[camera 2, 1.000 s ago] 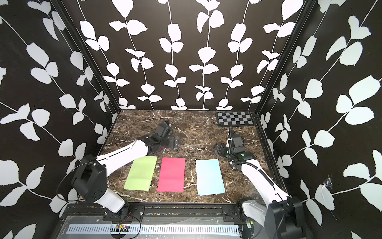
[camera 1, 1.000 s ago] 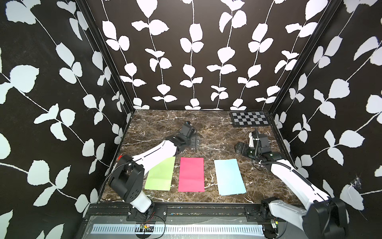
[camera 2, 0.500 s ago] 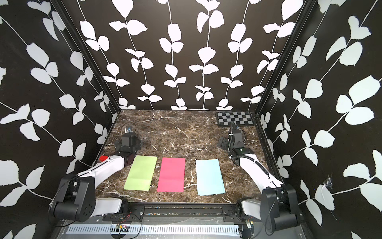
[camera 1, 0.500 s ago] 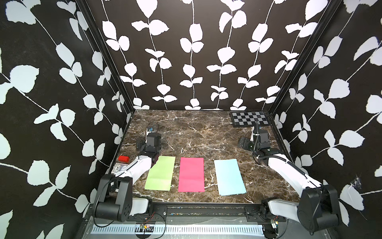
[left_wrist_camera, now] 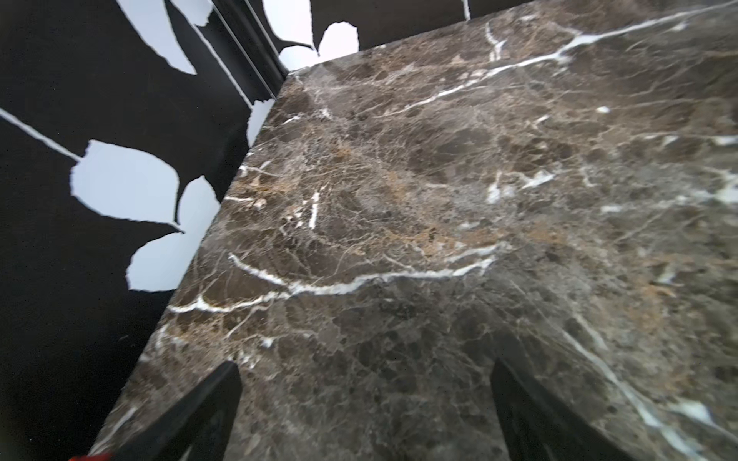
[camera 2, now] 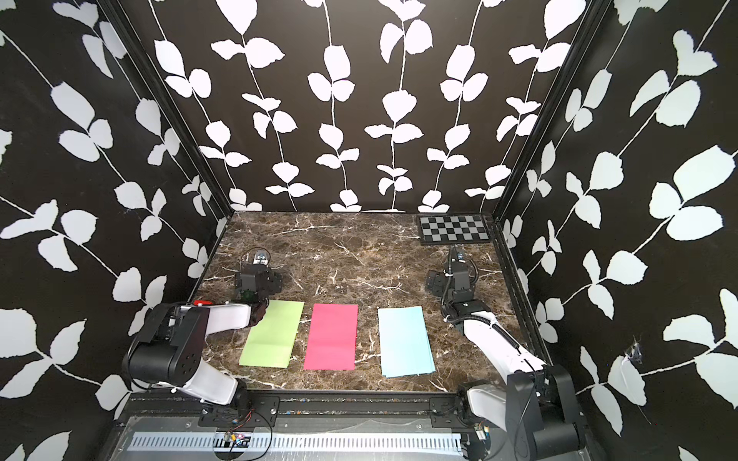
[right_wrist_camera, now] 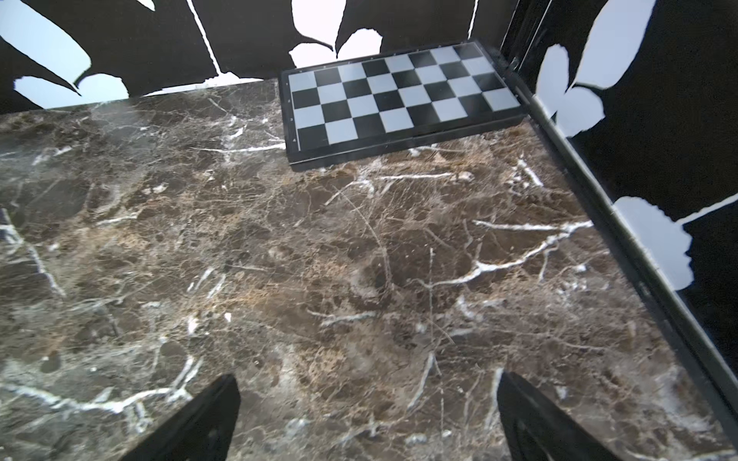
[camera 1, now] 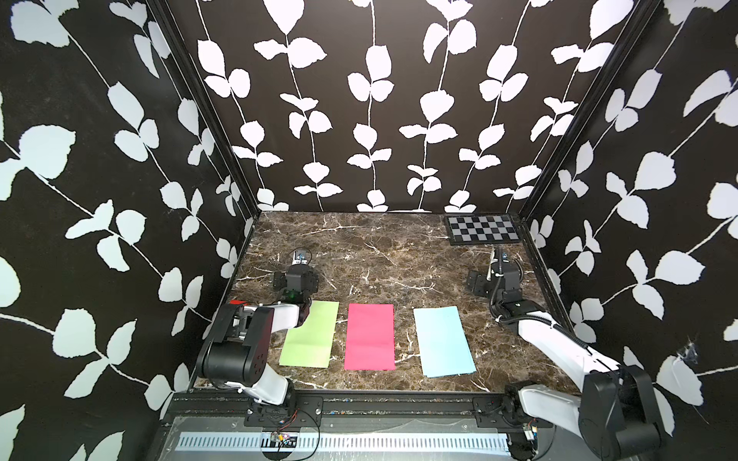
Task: Sort the scattered colored papers by color
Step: Reset both arms
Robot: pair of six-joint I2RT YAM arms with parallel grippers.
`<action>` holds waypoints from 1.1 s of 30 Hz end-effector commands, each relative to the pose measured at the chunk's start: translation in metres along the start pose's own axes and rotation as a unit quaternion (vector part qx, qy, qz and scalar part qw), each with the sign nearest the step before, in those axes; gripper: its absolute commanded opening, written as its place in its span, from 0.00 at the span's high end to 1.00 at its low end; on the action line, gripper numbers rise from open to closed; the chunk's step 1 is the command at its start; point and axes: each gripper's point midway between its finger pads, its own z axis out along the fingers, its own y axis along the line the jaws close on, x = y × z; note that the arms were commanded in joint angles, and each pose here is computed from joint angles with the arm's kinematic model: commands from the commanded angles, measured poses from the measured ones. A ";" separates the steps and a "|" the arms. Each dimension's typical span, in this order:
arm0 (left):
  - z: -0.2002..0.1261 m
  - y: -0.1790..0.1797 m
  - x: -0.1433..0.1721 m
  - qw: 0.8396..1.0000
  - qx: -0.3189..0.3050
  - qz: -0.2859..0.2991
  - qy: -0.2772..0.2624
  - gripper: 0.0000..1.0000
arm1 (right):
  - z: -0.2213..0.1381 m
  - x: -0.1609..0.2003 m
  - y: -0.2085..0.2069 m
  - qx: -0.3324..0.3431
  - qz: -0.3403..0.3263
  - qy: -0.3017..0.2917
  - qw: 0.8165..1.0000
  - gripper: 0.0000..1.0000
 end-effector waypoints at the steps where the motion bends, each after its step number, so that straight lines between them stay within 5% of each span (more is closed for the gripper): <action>1: -0.004 0.006 -0.016 0.997 0.046 -0.050 -0.048 0.01 | -0.002 -0.014 -0.017 0.042 -0.027 -0.049 0.998 0.00; 6: -0.007 -0.016 -0.017 0.988 0.111 -0.030 -0.103 0.01 | -0.006 -0.026 -0.028 0.072 -0.052 -0.089 0.992 0.00; 9: -0.007 -0.016 -0.013 0.989 0.112 -0.032 -0.087 0.01 | 0.002 -0.024 -0.040 0.106 -0.081 -0.090 0.987 0.00; 18: -0.007 -0.017 -0.013 0.989 0.113 -0.030 -0.088 0.01 | 0.057 -0.002 -0.018 0.044 -0.118 -0.094 0.988 0.01; 33: -0.008 -0.017 -0.011 0.990 0.115 -0.030 -0.080 0.01 | 0.062 0.010 -0.030 0.006 -0.071 -0.107 0.992 0.01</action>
